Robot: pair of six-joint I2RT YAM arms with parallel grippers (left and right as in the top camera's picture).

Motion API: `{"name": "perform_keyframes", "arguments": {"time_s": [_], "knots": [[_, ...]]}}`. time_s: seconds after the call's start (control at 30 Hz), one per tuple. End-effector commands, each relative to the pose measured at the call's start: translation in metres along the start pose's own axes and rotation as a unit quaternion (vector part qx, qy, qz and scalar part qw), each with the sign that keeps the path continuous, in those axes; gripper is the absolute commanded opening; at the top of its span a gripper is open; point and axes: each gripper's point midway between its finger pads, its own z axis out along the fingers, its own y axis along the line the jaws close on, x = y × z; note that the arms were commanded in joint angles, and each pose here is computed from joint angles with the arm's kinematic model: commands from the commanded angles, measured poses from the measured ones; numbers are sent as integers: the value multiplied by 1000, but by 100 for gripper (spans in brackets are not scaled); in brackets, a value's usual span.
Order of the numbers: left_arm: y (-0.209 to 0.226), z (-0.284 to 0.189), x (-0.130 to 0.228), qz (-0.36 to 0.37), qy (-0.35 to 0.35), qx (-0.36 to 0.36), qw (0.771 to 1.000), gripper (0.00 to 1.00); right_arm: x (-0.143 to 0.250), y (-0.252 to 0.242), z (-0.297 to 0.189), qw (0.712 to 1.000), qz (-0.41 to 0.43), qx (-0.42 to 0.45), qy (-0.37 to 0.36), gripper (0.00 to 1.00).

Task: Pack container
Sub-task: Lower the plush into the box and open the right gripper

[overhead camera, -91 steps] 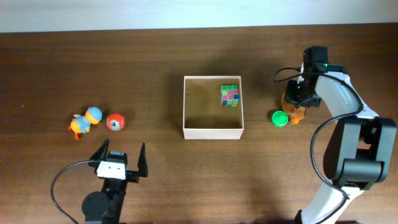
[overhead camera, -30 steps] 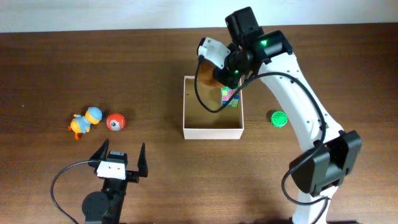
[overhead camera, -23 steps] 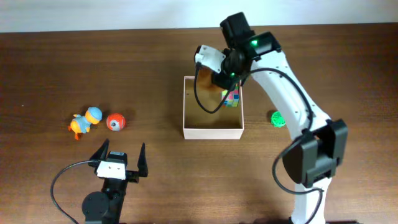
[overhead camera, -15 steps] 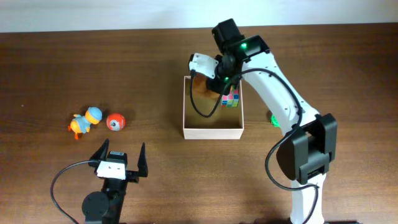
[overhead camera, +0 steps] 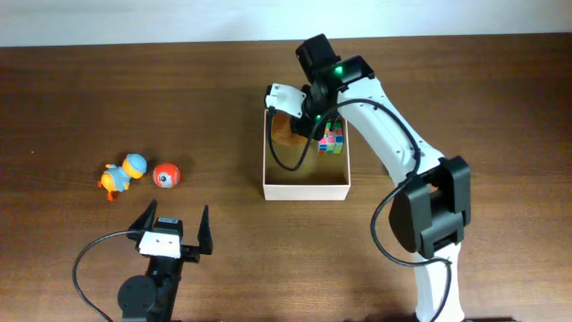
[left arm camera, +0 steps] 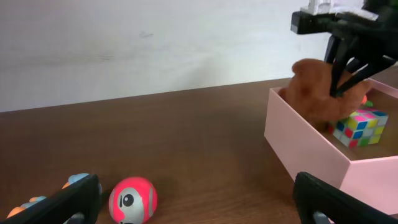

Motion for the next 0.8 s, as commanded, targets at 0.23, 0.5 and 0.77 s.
{"name": "perform_keyframes", "arguments": {"time_s": [0.23,0.5,0.77], "knots": [[1,0,0,10,-1,-3,1000,99,-8,-1,5,1000,-8,-2,-15,59],[1,0,0,10,-1,-3,1000,99,-8,0,5,1000,3,-3,-14,77],[1,0,0,10,-1,-3,1000,99,-7,-1,5,1000,6,-3,-14,90]]}}
